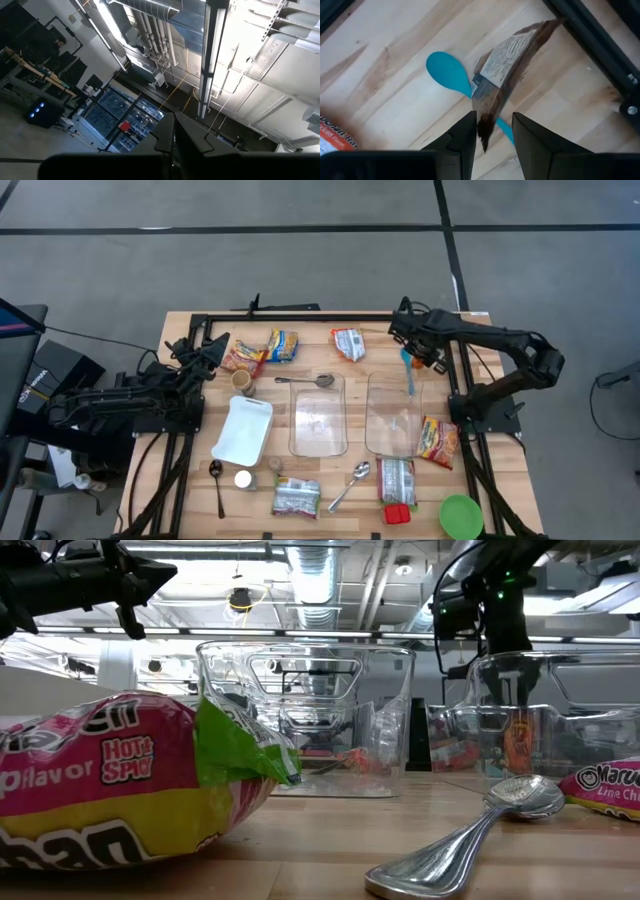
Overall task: Pick & Place Food Item
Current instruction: Put the orange seasoning pack into the right transparent bin
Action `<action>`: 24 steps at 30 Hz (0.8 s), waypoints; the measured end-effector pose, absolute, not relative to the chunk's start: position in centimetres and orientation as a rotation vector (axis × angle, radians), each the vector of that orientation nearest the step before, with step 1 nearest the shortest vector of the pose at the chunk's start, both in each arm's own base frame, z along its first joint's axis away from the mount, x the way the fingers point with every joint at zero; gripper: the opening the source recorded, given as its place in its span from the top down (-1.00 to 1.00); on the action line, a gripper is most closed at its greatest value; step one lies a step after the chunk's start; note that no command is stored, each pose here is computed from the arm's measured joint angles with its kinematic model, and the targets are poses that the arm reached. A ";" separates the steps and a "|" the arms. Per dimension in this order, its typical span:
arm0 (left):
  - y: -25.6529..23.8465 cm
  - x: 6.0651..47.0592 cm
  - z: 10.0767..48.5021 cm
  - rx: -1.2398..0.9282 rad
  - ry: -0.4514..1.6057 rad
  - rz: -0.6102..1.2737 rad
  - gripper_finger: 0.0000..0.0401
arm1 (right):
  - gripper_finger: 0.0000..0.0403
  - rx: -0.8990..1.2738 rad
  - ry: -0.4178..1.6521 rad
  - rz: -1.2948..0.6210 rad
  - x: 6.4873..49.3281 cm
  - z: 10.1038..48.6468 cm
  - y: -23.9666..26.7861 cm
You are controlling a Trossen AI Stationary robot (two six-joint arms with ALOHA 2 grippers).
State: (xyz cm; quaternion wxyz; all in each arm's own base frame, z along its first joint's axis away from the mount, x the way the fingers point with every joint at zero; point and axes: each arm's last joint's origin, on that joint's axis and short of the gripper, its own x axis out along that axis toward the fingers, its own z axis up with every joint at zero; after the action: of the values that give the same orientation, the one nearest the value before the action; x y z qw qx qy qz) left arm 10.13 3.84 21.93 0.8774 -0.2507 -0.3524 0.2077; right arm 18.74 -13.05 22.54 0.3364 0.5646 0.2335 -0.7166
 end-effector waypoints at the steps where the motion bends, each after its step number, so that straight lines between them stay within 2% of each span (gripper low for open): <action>1: 3.8 10.1 21.9 -0.523 -0.736 0.433 0.96 | 0.41 1.473 0.608 -1.869 18.7 22.4 -13.1; 13: 3.8 10.1 21.9 -0.521 -0.735 0.434 0.96 | 0.46 1.438 0.593 -1.894 18.5 22.1 -13.1; 24: 3.8 10.1 21.9 -0.521 -0.735 0.434 0.96 | 0.92 1.370 0.603 -1.908 18.3 22.2 -13.3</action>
State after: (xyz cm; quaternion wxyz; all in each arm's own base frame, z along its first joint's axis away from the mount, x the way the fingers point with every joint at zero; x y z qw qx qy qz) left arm 10.13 3.84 21.94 0.8776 -0.2497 -0.3524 0.2080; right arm 18.28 -13.28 22.15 0.3508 0.5292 0.2327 -0.7367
